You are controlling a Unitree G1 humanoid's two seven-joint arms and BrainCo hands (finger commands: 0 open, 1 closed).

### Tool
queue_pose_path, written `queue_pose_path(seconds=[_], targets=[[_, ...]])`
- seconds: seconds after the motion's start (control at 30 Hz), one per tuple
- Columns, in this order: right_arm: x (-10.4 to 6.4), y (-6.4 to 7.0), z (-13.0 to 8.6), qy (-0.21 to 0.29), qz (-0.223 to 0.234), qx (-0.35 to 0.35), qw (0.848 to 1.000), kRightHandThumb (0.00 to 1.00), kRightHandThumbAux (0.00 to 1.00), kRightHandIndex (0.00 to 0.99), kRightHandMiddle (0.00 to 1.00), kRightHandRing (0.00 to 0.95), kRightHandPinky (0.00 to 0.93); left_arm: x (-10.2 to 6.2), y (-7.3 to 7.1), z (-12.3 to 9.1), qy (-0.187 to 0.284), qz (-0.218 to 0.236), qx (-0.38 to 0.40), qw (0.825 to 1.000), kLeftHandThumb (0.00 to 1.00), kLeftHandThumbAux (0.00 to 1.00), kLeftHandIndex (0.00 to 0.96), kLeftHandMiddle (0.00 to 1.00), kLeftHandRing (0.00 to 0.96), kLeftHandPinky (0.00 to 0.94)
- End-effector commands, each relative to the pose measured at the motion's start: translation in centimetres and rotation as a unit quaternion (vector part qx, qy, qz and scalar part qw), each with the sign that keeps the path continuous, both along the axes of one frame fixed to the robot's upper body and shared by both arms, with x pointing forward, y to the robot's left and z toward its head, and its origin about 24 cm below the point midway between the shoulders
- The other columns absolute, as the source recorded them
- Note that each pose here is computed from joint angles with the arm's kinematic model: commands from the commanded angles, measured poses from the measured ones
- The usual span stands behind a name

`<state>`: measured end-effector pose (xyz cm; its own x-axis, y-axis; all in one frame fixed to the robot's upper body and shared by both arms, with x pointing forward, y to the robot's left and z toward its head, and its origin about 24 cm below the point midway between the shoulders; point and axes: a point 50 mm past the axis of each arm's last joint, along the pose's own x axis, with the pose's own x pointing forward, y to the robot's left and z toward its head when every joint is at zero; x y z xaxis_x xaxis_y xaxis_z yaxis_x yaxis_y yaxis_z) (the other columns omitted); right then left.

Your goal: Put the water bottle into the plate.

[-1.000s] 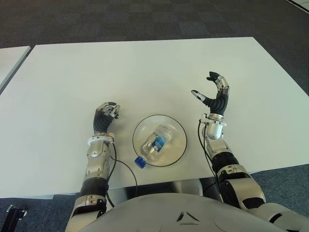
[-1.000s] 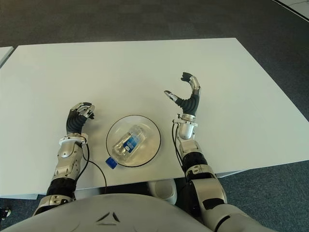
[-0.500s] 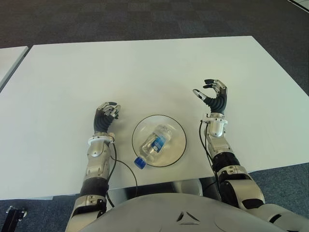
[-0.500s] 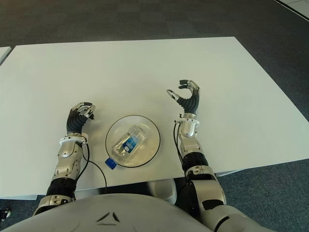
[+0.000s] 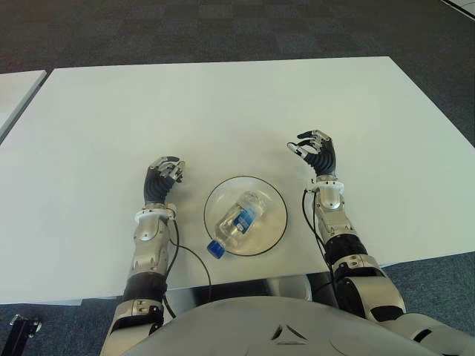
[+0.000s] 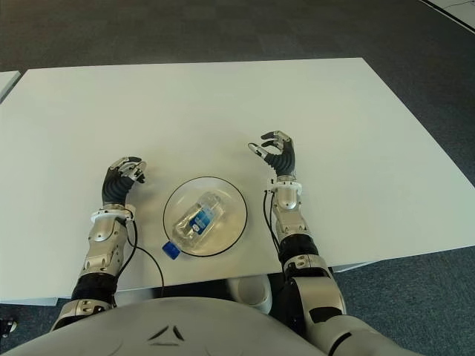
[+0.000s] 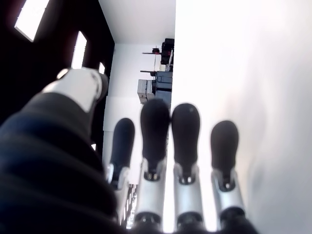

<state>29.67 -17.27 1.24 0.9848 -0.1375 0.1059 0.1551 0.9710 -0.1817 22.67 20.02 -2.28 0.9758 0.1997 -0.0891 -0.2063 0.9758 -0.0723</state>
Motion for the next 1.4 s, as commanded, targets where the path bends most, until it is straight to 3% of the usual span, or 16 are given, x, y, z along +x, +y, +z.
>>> queue_pose_path(seconds=[0.03, 0.77, 1.4], targets=[[-0.5, -0.1, -1.0, 0.023, -0.006, 0.020, 1.000, 0.706, 0.727, 0.436, 0.627, 0.629, 0.648, -0.3, -0.1, -0.4, 0.008, -0.003, -0.003, 1.000, 0.709, 0.711, 0.436, 0.664, 0.645, 0.625], [-0.8, 0.1, -3.1, 0.097, 0.005, 0.024, 0.995, 0.707, 0.728, 0.434, 0.605, 0.614, 0.626, -0.3, -0.3, -0.6, 0.004, -0.005, -0.024, 1.000, 0.708, 0.712, 0.436, 0.663, 0.648, 0.629], [-1.2, 0.7, -2.8, 0.071, 0.000, 0.055, 0.996, 0.707, 0.728, 0.434, 0.612, 0.628, 0.639, -0.6, -0.2, -0.7, 0.012, -0.002, -0.002, 1.000, 0.709, 0.711, 0.437, 0.696, 0.679, 0.656]])
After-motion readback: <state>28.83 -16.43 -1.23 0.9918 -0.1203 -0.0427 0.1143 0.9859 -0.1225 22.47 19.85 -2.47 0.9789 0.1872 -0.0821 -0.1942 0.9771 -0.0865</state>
